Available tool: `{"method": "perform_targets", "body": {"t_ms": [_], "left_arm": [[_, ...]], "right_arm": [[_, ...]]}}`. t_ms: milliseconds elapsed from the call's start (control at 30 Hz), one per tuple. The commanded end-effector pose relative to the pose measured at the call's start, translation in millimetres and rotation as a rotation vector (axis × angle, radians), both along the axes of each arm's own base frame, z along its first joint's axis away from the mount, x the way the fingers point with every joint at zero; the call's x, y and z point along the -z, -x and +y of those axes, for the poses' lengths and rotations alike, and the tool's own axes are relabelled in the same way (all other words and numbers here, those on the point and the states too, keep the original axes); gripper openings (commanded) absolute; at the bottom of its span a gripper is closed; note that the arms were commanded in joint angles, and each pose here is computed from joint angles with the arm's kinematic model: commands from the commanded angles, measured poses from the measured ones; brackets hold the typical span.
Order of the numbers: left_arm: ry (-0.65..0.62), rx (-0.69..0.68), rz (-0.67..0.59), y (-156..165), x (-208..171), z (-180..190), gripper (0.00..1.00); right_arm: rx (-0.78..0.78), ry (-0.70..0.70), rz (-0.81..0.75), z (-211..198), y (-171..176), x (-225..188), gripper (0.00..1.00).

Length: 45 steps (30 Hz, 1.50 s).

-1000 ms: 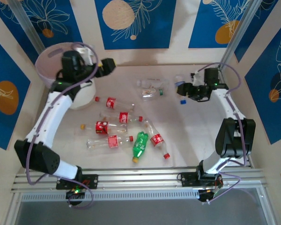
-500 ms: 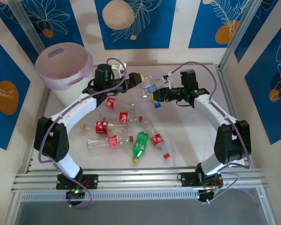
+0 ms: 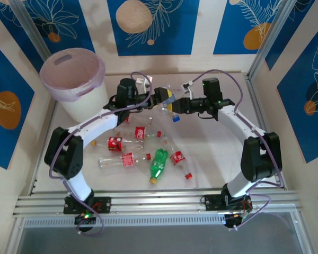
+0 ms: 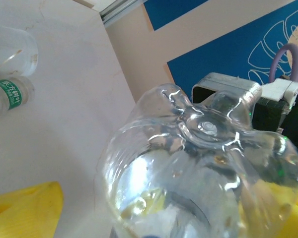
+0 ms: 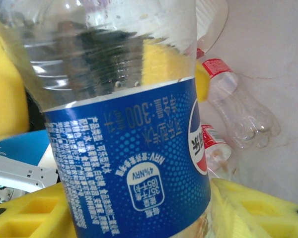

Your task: Put the plastic bottles in the bin

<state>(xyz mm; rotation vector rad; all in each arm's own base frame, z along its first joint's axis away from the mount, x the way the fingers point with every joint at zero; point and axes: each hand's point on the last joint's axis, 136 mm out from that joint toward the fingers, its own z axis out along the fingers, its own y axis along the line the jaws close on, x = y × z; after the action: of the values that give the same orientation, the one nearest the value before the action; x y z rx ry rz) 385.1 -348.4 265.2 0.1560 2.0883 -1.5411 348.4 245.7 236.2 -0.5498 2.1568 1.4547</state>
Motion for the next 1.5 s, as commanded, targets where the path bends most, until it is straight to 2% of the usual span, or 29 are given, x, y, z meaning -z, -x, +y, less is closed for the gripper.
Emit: {"method": "perform_targets", "body": {"t_ms": [0, 300, 400, 500, 567, 633, 667, 833, 967, 1067, 1200, 1300, 1467], "left_arm": [[0.016, 0.005, -0.015, -3.0, -1.0, -11.5, 0.90], [0.007, -0.017, -0.019, -6.9, 0.8, -13.0, 0.58], [-0.003, -0.021, -0.021, -8.0, 1.4, -13.0, 0.48], [-0.012, -0.033, -0.022, -9.9, 2.5, -11.5, 0.48], [-0.025, -0.044, -0.020, -12.3, 5.9, -10.0, 0.48], [-0.038, -0.044, -0.024, -12.8, 6.8, -10.3, 0.48], [-0.046, -0.048, -0.027, -13.8, 7.2, -9.8, 0.48], [-0.098, -0.074, -0.057, -20.6, 4.0, -1.3, 0.47], [-0.144, -0.095, -0.119, -31.4, -18.6, 11.6, 0.45], [-0.155, -0.139, -0.199, -51.3, -53.7, 36.6, 0.40], [-0.137, -0.272, -0.296, -86.3, -118.6, 97.0, 0.31], [-0.124, -0.376, -0.412, -103.1, -171.9, 143.4, 0.18], [-0.142, -0.587, -0.521, -120.0, -231.2, 227.0, 0.00]], "right_arm": [[-0.056, -0.044, -0.018, 10.1, 3.2, -15.5, 0.58], [-0.057, -0.048, -0.008, 14.2, -1.4, -11.2, 0.59], [-0.052, -0.048, -0.004, 13.7, -2.2, -11.8, 0.64], [-0.063, -0.057, 0.010, 12.6, -0.3, -15.7, 0.78], [-0.055, -0.056, 0.006, 10.7, -0.5, -17.9, 0.84], [-0.046, -0.053, 0.000, 8.1, -0.3, -20.9, 0.87], [-0.041, -0.053, 0.000, 5.9, 0.1, -22.5, 0.92], [-0.026, -0.017, -0.001, -9.1, 9.6, -26.6, 0.96], [0.082, 0.017, 0.005, -44.3, 10.7, -27.1, 0.96], [0.179, 0.070, 0.025, -71.5, 11.7, -19.8, 0.96], [0.275, 0.147, 0.059, -92.9, 16.2, -1.3, 0.96], [0.313, 0.187, 0.087, -99.0, 19.1, 12.9, 0.95], [0.326, 0.225, 0.129, -101.0, 20.2, 30.5, 0.94]]}}
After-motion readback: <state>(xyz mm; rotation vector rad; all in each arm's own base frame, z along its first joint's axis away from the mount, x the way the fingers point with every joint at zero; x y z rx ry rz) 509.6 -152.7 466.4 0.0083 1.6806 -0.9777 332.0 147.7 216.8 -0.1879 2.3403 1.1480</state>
